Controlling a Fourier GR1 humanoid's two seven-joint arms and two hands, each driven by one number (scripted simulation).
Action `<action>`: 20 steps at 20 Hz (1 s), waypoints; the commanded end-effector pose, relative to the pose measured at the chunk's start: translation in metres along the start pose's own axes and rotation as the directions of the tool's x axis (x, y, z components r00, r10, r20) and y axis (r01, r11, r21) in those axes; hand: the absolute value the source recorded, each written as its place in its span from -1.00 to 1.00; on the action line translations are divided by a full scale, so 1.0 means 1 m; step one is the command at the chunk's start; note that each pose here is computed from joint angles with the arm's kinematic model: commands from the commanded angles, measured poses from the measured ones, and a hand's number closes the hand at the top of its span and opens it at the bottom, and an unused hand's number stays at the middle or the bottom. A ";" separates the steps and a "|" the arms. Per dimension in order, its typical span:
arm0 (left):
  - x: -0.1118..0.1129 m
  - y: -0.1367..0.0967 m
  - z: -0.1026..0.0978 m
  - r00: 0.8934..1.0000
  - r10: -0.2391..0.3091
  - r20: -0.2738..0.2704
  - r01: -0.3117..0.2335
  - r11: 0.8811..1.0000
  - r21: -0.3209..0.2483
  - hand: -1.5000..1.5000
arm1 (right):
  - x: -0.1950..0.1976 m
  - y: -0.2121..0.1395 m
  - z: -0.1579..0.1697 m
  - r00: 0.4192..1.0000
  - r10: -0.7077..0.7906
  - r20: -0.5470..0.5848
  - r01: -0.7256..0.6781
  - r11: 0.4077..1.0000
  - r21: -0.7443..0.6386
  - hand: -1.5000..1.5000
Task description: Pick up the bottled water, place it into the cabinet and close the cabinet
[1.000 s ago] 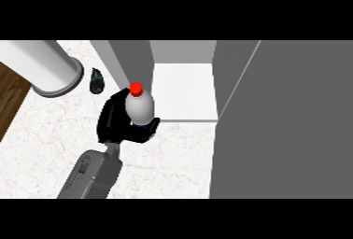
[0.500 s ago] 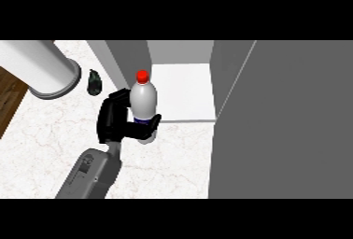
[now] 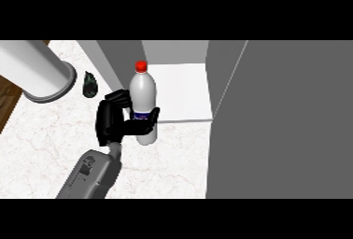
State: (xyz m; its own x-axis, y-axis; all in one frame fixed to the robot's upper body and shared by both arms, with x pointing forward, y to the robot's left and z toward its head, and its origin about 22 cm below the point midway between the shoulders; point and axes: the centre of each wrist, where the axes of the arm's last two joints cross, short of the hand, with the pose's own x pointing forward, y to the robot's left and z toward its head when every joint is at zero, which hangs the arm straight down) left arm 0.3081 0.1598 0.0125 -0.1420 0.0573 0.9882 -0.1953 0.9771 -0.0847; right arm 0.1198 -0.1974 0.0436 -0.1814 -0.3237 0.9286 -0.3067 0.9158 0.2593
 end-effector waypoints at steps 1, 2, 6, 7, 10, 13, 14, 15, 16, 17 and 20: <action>0.044 -0.050 -0.055 0.993 -0.095 0.070 0.101 0.992 -0.073 1.00 | -0.005 -0.002 0.003 1.000 0.000 -0.021 0.000 1.000 0.004 -1.00; 0.040 -0.046 -0.054 0.992 -0.107 0.060 0.112 0.990 -0.084 1.00 | -0.008 0.000 0.003 0.999 -0.001 -0.035 0.002 1.000 0.020 -1.00; 0.036 -0.040 -0.053 0.984 -0.159 0.078 0.164 0.985 -0.051 1.00 | -0.003 0.004 0.002 1.000 -0.012 -0.018 0.012 0.999 0.039 -1.00; 0.031 -0.039 -0.052 0.977 -0.192 0.092 0.196 0.980 -0.034 1.00 | -0.006 0.000 -0.002 1.000 0.002 -0.010 -0.002 1.000 0.029 -1.00; 0.030 -0.022 -0.058 0.970 -0.226 0.090 0.226 0.974 0.004 1.00 | -0.004 -0.001 0.002 0.999 0.001 -0.037 0.000 0.999 0.042 -1.00; 0.029 -0.023 -0.057 0.939 -0.323 0.118 0.322 0.946 0.030 1.00 | -0.004 -0.001 -0.001 1.000 0.000 -0.019 0.001 0.999 0.046 -1.00; 0.020 -0.021 -0.054 0.932 -0.344 0.110 0.340 0.939 0.053 1.00 | -0.006 -0.006 0.000 1.000 -0.005 -0.025 0.006 0.999 0.047 -1.00; 0.023 -0.020 -0.057 0.924 -0.366 0.112 0.362 0.931 0.053 1.00 | -0.006 -0.003 -0.003 1.000 -0.011 -0.021 0.012 0.999 0.039 -1.00; 0.013 -0.013 -0.056 0.911 -0.402 0.095 0.397 0.915 0.073 1.00 | -0.004 -0.002 0.003 1.000 -0.003 -0.015 0.003 0.999 0.055 -1.00; 0.019 -0.014 -0.059 0.910 -0.402 0.099 0.396 0.915 0.077 1.00 | -0.004 -0.003 0.007 1.000 -0.013 -0.019 0.014 0.998 0.056 -1.00; 0.012 -0.013 -0.059 0.891 -0.445 0.090 0.437 0.894 0.097 1.00 | -0.008 0.001 0.001 1.000 -0.012 -0.008 0.012 0.998 0.057 -1.00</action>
State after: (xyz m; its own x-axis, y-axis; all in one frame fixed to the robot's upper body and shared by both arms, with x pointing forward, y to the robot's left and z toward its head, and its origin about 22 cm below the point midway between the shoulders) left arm 0.3040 0.1614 0.0013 -0.1724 -0.3314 0.9276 -0.3335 0.9057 0.2616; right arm 0.1208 -0.1975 0.0373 -0.1657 -0.3261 0.9307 -0.3523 0.9011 0.2530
